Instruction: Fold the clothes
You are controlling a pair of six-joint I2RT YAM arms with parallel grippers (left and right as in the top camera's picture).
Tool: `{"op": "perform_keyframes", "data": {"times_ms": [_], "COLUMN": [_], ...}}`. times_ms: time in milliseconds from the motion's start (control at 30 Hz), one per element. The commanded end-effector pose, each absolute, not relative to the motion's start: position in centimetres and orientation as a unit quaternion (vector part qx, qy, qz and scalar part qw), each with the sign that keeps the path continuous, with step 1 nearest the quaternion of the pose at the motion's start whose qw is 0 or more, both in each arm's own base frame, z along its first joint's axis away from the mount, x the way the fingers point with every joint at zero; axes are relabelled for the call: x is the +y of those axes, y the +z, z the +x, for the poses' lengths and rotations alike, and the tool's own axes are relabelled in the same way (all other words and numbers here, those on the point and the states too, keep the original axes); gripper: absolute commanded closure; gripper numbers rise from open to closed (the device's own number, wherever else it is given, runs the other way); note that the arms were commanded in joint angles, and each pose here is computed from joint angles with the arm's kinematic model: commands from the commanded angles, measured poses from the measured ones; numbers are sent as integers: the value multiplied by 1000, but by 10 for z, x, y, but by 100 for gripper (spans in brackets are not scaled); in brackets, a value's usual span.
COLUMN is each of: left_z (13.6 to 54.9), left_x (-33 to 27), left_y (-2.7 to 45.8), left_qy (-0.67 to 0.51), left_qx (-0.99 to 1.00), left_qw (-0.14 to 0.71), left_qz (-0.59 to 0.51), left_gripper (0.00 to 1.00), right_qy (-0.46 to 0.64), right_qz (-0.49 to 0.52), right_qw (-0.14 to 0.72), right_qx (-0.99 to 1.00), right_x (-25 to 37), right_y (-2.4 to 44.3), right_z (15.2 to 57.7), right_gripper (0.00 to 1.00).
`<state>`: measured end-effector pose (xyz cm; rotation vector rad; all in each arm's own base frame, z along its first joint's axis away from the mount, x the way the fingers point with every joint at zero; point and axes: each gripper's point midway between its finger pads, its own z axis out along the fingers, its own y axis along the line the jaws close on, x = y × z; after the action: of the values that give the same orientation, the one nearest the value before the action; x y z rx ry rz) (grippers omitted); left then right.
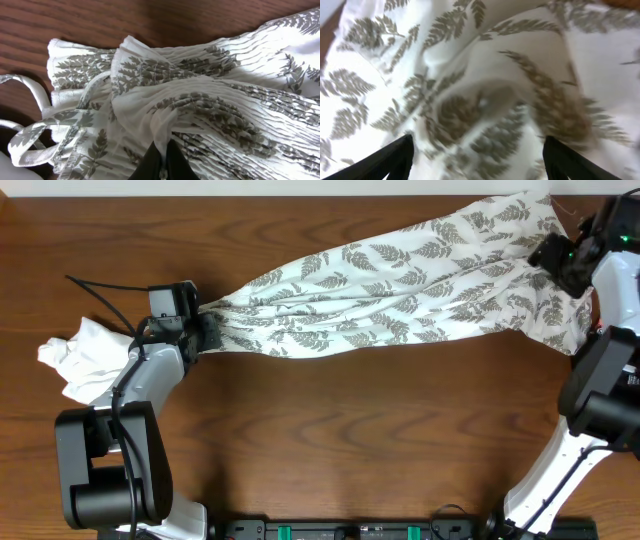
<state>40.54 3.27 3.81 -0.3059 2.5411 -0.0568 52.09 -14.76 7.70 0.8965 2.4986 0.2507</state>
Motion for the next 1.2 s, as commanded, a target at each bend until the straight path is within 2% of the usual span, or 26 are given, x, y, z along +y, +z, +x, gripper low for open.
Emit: {"op": "perform_keyframes", "data": {"times_ms": [0,33,133,167,200,233,267,300,567,667,933,1167], "left_z": [409,409,409,409,409,409,409,409,404,404,404,403], "left_x": [32,32,32,32,32,32,32,32,32,32,34,28], "left_y": [39,39,39,39,39,39,39,39,36,36,36,36], "left_qy": [-25,-25,-25,-25,-25,-25,-25,-25,-25,-24,-19,-33], "left_qx": [951,952,952,952,952,952,952,952,955,955,955,956], "left_qw": [286,285,285,285,285,285,285,285,274,275,275,271], "left_qz": [-112,-112,-112,-112,-112,-112,-112,-112,-113,-113,-114,-111], "left_gripper": [94,94,94,94,94,94,94,94,94,94,94,94], "right_qy": [95,88,84,85,85,85,86,87,93,112,124,68], "right_qz": [410,431,463,470,475,476,476,475,431,411,362,366], "right_qw": [201,195,184,181,178,180,185,190,296,325,362,372], "right_qx": [885,876,863,860,858,857,856,855,847,844,850,850], "right_x": [-132,-132,-129,-129,-128,-129,-130,-131,-135,-126,-93,-95], "right_y": [47,41,24,21,19,19,23,28,128,152,162,157], "right_z": [523,522,523,523,522,523,525,526,547,560,585,585], "right_gripper": [20,21,32,42,57,82,94,99,99,99,98,98]}}
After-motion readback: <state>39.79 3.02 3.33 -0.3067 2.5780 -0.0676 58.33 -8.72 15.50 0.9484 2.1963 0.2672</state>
